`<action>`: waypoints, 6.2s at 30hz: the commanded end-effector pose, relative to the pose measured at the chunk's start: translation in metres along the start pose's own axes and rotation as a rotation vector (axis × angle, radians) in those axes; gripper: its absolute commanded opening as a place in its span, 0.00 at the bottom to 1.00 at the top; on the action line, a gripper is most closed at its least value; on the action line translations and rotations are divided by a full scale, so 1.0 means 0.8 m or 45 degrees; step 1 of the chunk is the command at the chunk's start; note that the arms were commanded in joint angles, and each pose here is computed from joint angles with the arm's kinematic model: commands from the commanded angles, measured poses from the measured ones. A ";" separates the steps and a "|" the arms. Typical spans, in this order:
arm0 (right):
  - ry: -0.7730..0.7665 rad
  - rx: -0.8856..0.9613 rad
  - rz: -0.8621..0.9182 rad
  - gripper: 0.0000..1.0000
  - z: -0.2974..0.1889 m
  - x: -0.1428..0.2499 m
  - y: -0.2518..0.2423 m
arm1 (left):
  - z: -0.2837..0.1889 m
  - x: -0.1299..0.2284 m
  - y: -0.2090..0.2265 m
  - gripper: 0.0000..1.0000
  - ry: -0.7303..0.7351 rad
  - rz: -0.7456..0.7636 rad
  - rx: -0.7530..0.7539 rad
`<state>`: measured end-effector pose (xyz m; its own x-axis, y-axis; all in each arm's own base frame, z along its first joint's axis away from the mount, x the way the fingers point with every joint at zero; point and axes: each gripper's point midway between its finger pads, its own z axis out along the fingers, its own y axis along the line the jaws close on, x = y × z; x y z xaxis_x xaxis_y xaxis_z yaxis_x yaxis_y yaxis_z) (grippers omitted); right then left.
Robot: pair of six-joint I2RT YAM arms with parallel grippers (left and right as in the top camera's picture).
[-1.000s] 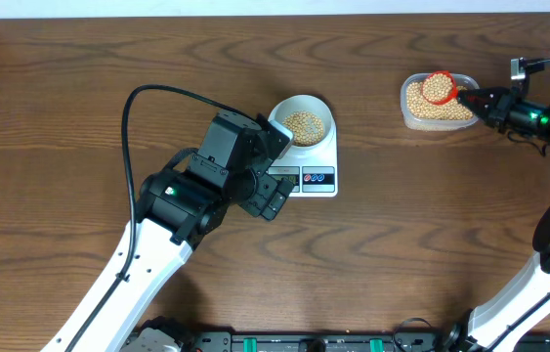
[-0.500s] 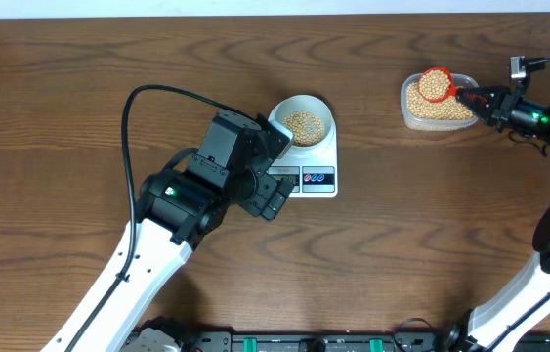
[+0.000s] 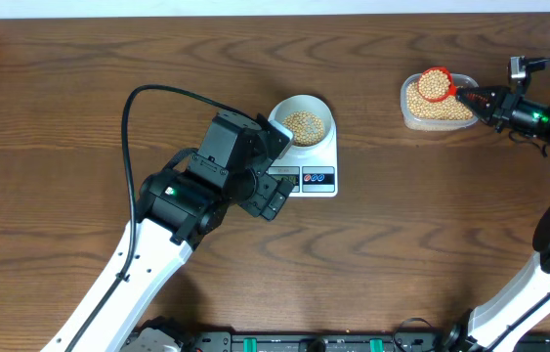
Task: Scoop item into bowl and weigh 50g on scale
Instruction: 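Lift the scoop with a small load of peas from the tub, then carry the scoop left over the white bowl on the scale, then tilt the scoop to trickle peas into the bowl, then hold the scoop above the bowl while the scale reading settles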
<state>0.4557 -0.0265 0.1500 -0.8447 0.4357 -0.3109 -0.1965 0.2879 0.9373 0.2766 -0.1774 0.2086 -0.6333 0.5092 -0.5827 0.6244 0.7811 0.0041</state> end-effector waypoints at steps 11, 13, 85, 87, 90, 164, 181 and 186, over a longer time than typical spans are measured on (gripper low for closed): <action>0.112 -0.107 0.059 0.01 0.039 0.021 0.022 | 0.000 -0.003 -0.002 0.92 -0.004 0.019 0.014; 0.156 -0.123 0.049 0.01 0.059 0.027 0.030 | 0.000 -0.003 -0.002 0.92 -0.004 0.019 0.014; 0.404 -0.299 -0.815 0.01 0.245 0.120 0.108 | 0.000 -0.003 -0.002 0.92 -0.004 0.019 0.014; 0.396 -0.281 -0.819 0.01 0.246 0.118 0.106 | 0.000 -0.003 -0.002 0.92 -0.004 0.019 0.014; 0.394 -0.284 -0.842 0.01 0.246 0.118 0.106 | 0.000 -0.003 -0.002 0.92 -0.004 0.019 0.014; 0.360 -0.344 -1.193 0.01 0.246 0.119 0.105 | 0.000 -0.003 -0.002 0.92 -0.003 0.019 0.014; 0.348 -0.365 -1.302 0.01 0.246 0.119 0.106 | 0.000 -0.003 -0.002 0.92 -0.004 0.019 0.014; 0.348 -0.365 -1.302 0.01 0.246 0.119 0.106 | 0.000 -0.003 -0.002 0.92 -0.003 0.019 0.014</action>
<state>0.4588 0.2048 0.1715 -0.3056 -0.1077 -0.9460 -0.9388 0.2001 0.2805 0.2766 -0.1774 0.2086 -0.6333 0.5092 -0.5827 0.6244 0.7811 0.0041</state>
